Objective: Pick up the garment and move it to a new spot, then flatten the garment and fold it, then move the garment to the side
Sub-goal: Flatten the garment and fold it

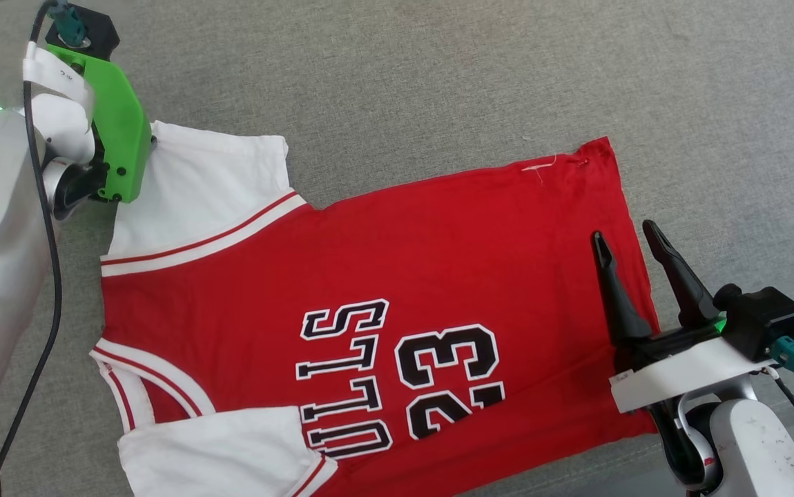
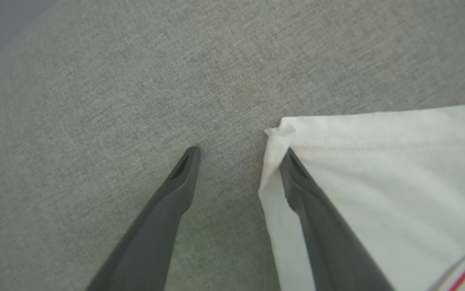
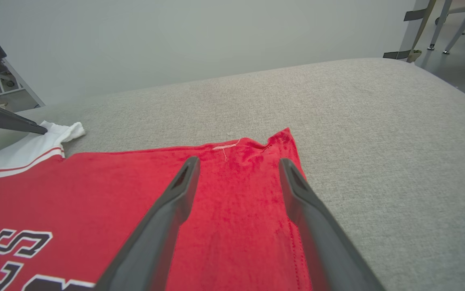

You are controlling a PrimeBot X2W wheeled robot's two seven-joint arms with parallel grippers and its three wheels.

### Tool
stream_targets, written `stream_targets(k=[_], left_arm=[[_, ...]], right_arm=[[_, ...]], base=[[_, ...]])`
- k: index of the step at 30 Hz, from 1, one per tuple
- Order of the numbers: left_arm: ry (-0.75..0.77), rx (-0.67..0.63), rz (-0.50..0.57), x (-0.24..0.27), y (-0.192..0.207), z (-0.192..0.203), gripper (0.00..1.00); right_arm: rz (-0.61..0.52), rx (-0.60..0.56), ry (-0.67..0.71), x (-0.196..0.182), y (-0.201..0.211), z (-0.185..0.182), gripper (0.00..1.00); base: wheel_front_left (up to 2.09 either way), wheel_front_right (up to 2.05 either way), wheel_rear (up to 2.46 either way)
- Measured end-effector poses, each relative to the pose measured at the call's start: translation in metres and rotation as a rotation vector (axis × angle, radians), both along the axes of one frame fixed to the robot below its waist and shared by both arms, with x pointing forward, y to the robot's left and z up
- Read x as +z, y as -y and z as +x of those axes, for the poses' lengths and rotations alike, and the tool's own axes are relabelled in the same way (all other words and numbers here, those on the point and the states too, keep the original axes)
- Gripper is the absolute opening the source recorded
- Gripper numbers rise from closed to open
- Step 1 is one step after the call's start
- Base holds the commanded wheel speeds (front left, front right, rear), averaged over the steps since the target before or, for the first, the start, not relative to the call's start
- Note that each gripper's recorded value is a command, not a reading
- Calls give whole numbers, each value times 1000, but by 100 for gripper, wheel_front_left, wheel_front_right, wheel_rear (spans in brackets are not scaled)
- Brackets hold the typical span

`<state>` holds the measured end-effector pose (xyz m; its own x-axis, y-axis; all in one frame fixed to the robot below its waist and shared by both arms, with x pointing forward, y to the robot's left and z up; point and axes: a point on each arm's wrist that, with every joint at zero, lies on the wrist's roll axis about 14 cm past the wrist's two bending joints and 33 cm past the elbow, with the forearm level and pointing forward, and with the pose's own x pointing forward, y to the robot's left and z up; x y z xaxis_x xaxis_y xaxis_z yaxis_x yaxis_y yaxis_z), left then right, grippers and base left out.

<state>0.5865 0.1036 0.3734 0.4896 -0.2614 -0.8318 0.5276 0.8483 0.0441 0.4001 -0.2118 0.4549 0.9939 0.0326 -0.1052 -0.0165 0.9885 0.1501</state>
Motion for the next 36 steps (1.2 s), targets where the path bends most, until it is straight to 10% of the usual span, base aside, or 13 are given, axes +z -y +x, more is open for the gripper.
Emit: stream_targets(k=[4,5,7,23,36], left_arm=[[3,26,-24,-4,0,4,100],[-8,33,-27,-6,0,3,51],[-44,51,-58,-7,4,0,0],[21,110,-249,33,19,-9,0],[119,110,-414,92,15,-58,0]], right_arm=[[1,5,-10,-4,-1,1,100],[1,5,-11,-4,-2,1,100],[1,6,-12,-5,-2,1,100],[-77,33,-23,12,13,0,100],[-274,174,-428,-5,35,-2,100]], base=[[0,0,0],[0,0,0],[0,0,0],[0,0,0],[0,0,0]])
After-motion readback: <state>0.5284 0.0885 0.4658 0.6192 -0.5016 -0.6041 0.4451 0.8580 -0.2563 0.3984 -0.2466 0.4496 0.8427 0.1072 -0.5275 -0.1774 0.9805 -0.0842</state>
